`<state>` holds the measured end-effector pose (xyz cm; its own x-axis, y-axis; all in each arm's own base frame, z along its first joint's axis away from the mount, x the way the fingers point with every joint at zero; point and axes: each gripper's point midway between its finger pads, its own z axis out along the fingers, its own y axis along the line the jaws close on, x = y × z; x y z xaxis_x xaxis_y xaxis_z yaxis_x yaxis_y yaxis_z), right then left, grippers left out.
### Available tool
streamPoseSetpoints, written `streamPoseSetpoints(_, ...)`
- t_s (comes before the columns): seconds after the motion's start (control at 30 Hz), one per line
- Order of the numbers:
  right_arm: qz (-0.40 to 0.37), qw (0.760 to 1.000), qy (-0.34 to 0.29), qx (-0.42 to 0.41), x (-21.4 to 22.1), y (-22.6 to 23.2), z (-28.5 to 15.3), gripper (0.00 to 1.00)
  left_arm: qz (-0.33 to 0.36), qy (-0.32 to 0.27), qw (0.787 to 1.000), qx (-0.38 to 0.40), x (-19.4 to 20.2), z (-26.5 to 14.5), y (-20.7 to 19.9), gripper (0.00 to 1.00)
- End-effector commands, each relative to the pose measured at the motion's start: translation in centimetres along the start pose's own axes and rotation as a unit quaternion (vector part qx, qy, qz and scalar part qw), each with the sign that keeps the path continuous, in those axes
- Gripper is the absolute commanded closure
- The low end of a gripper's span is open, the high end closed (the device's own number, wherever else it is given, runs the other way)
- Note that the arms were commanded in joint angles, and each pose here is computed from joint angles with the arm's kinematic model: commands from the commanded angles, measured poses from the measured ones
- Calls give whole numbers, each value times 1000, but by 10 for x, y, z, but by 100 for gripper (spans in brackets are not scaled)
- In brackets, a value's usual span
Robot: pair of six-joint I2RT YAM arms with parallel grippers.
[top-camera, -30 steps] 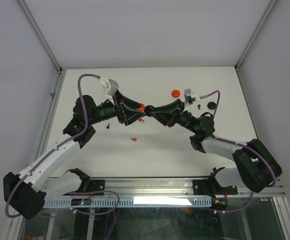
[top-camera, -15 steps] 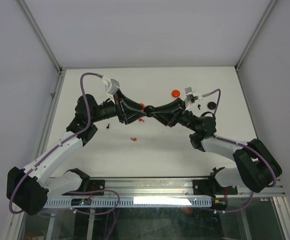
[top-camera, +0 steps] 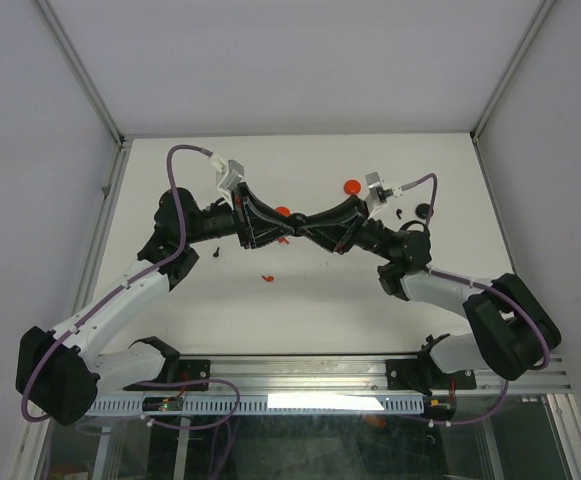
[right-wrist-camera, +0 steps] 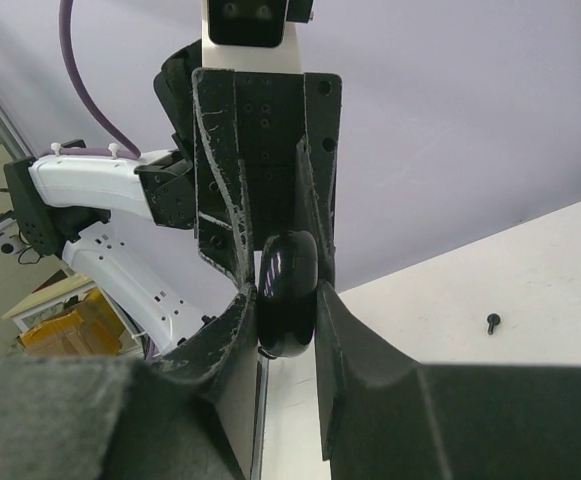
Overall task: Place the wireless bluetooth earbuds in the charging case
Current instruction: Pick up the charging case at the center of the board.
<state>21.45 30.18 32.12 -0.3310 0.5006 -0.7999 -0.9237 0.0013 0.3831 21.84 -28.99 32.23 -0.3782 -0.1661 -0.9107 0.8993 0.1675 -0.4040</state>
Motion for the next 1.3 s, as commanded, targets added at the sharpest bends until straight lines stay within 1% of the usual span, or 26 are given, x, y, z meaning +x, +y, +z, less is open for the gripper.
streamPoseSetpoints(0.0,-31,998,-14,-50,-18,20,9,100,33,-8,999,24,-12,-1,-10,69)
streamPoseSetpoints(0.1,-30,998,-6,-55,-16,21,9,99,40,-1,999,21,-13,-2,-10,82)
streamPoseSetpoints(0.2,-30,997,14,-64,-11,24,9,90,48,14,999,17,-11,-3,-10,93)
streamPoseSetpoints(0.27,-32,996,39,-73,-6,25,9,79,56,30,998,13,-9,-5,-9,99)
streamPoseSetpoints(0.37,-41,993,73,-83,0,27,6,68,82,52,995,-6,-10,-8,-5,100)
streamPoseSetpoints(0.47,-51,990,103,-82,3,26,1,54,116,78,990,-14,-10,-14,-5,100)
streamPoseSetpoints(0.53,-68,988,123,-70,3,22,-1,47,120,104,987,-18,-5,-18,-5,99)
streamPoseSetpoints(0.57,-80,986,135,-61,5,18,-2,45,127,110,986,-20,-7,-19,-5,98)
streamPoseSetpoints(0.6,-60,986,148,-49,5,19,-2,45,130,120,984,-25,-6,-21,-4,98)
streamPoseSetpoints(0.63,-112,980,160,-46,6,12,-3,44,133,130,982,-27,-4,-22,-3,98)
streamPoseSetpoints(0.67,-129,976,169,-41,6,9,-3,43,134,138,981,-29,-3,-23,-2,98)
streamPoseSetpoints(0.77,-148,968,198,-33,7,4,-4,42,143,156,977,-32,-1,-24,-1,98)
streamPoseSetpoints(0.83,-149,964,216,-40,10,3,-5,43,150,161,975,-27,-1,-23,-5,98)
streamPoseSetpoints(1.0,-146,959,231,-75,16,10,-3,44,161,169,972,-24,-4,-19,-9,98)
streamPoseSetpoints(1.27,-140,957,238,-94,23,13,1,50,161,178,971,-7,-1,-7,-14,98)
